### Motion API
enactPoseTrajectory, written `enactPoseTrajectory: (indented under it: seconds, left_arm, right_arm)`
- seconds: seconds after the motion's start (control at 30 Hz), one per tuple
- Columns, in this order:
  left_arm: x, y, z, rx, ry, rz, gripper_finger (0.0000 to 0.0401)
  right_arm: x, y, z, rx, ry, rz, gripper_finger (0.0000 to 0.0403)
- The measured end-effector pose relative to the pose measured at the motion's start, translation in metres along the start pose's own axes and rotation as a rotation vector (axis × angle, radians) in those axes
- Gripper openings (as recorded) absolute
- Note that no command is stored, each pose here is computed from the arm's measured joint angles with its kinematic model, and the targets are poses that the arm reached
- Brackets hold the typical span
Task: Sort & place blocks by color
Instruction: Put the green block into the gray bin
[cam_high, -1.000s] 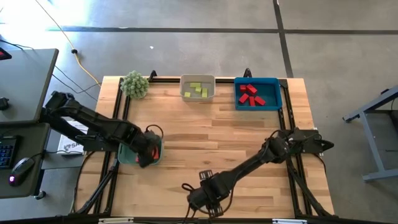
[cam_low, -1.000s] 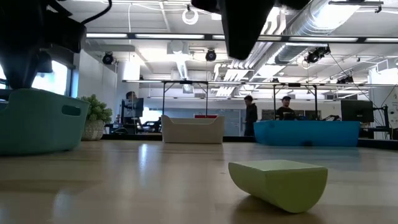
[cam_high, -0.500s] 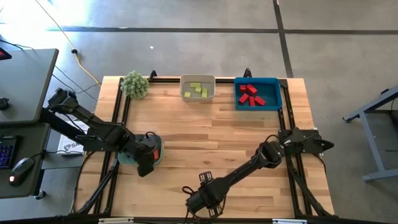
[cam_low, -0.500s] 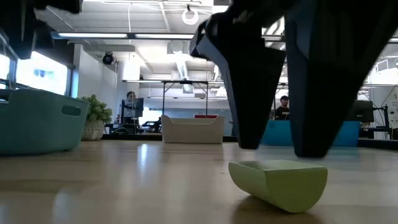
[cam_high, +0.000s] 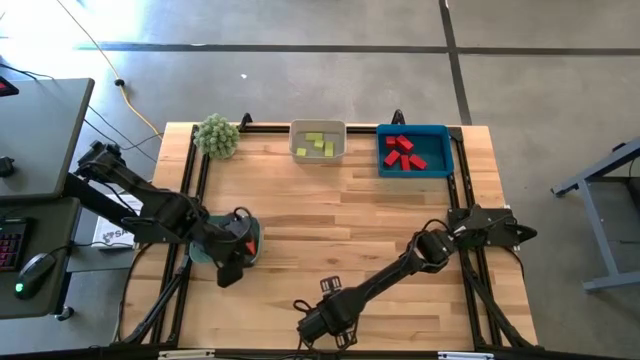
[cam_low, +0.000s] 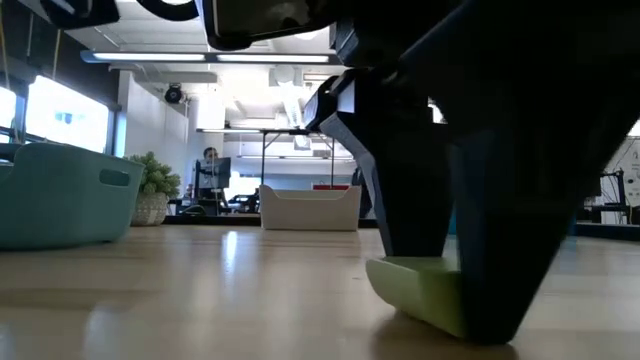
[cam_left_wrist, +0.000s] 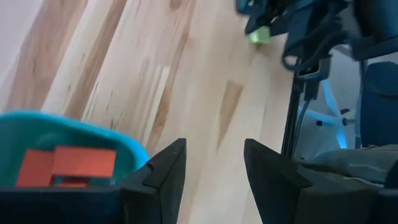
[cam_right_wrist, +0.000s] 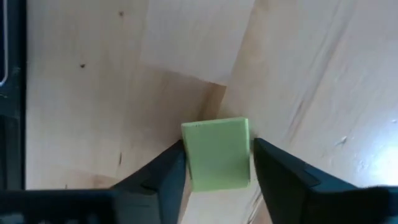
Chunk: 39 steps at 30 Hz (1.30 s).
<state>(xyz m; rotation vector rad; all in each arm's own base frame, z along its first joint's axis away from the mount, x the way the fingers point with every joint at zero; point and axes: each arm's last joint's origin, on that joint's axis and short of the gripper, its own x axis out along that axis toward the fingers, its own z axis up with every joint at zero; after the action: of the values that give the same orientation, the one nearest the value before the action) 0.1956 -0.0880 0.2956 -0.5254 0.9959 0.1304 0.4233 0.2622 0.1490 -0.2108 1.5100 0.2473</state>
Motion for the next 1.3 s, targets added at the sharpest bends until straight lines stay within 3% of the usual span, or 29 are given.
enactPoseTrajectory:
  seconds: [0.2,0.4,0.63,0.9,1.3]
  left_arm:
    - [-0.014,-0.004,0.014,0.062,-0.061,-0.018,0.0152]
    - [-0.029,-0.002,0.028,0.129,-0.097,0.002,0.0152]
    - [-0.050,0.008,0.043,0.223,-0.167,0.145,0.0152]
    - [-0.078,0.023,0.058,0.324,-0.254,0.255,0.0152]
    - [-0.118,0.063,0.062,0.307,-0.377,0.335,0.0152]
  right_arm:
    - [-0.001,-0.006,0.002,0.009,0.001,0.023,0.0097]
    - [-0.002,-0.022,0.006,0.041,0.007,0.058,0.0097]
    - [-0.002,-0.059,0.013,0.064,0.005,0.079,0.0097]
    - [-0.012,-0.119,0.020,0.105,-0.031,0.035,0.0097]
    - [-0.042,-0.225,0.013,0.276,-0.135,-0.037,0.0097]
